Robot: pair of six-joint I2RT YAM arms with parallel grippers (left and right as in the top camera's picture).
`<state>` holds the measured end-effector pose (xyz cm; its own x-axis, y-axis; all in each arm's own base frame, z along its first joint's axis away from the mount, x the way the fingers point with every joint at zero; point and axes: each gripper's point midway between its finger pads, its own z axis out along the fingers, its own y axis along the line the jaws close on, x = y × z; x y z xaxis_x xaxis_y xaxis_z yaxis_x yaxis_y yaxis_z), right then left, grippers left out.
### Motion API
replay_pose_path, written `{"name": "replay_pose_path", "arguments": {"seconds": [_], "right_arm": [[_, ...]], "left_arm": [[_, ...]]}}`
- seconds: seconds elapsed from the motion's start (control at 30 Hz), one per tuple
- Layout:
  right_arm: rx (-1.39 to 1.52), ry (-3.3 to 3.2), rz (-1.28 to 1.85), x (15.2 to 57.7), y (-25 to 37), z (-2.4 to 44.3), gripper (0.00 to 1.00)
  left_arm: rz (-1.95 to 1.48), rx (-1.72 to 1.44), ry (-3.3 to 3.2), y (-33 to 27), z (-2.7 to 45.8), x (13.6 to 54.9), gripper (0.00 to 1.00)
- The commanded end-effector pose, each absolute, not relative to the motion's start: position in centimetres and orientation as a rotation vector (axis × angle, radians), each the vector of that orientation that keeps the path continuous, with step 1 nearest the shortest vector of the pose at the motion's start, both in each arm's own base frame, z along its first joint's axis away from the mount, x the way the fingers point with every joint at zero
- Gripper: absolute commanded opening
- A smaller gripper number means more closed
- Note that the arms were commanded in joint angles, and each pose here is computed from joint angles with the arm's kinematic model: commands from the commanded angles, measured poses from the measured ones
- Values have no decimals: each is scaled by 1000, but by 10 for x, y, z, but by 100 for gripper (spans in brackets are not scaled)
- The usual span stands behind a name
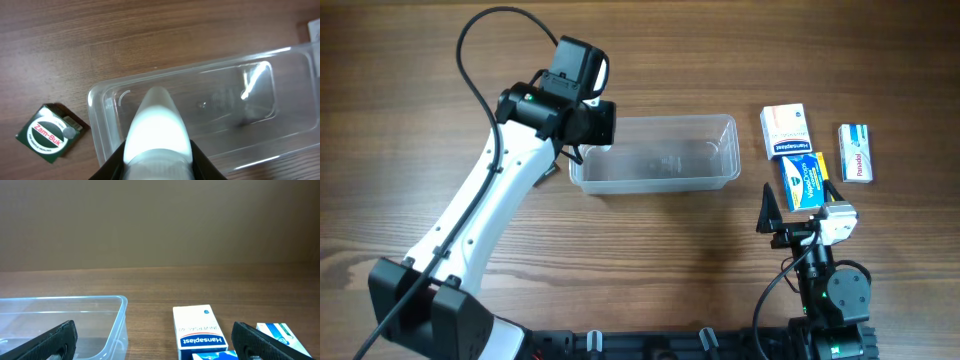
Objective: Pack container
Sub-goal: 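Carry the white tube with the left gripper over the container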
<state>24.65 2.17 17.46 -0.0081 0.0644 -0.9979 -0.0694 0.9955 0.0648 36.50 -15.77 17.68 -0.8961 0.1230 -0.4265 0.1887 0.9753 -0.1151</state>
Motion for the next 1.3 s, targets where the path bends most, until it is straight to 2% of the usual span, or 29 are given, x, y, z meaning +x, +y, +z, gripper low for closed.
{"name": "replay_pose_path", "arguments": {"seconds": [0.0, 0.23, 0.4, 0.67, 0.97, 1.27], "right_arm": [[-25, 1568, 110, 246, 24, 176, 100], [-24, 1569, 111, 246, 24, 176, 100], [-24, 1569, 111, 246, 24, 176, 100], [-25, 1569, 110, 246, 24, 176, 100], [-24, 1568, 111, 246, 24, 176, 100], [-24, 1568, 111, 246, 24, 176, 100]], "left_arm": [[-156, 404, 2643, -155, 184, 370, 24], [-88, 671, 2588, -154, 183, 369, 11], [-41, 856, 2533, -153, 183, 369, 16], [-12, 974, 2502, -152, 180, 367, 18], [26, 1096, 2489, -140, 176, 364, 17], [-148, 1153, 2507, -141, 159, 364, 17]]}}
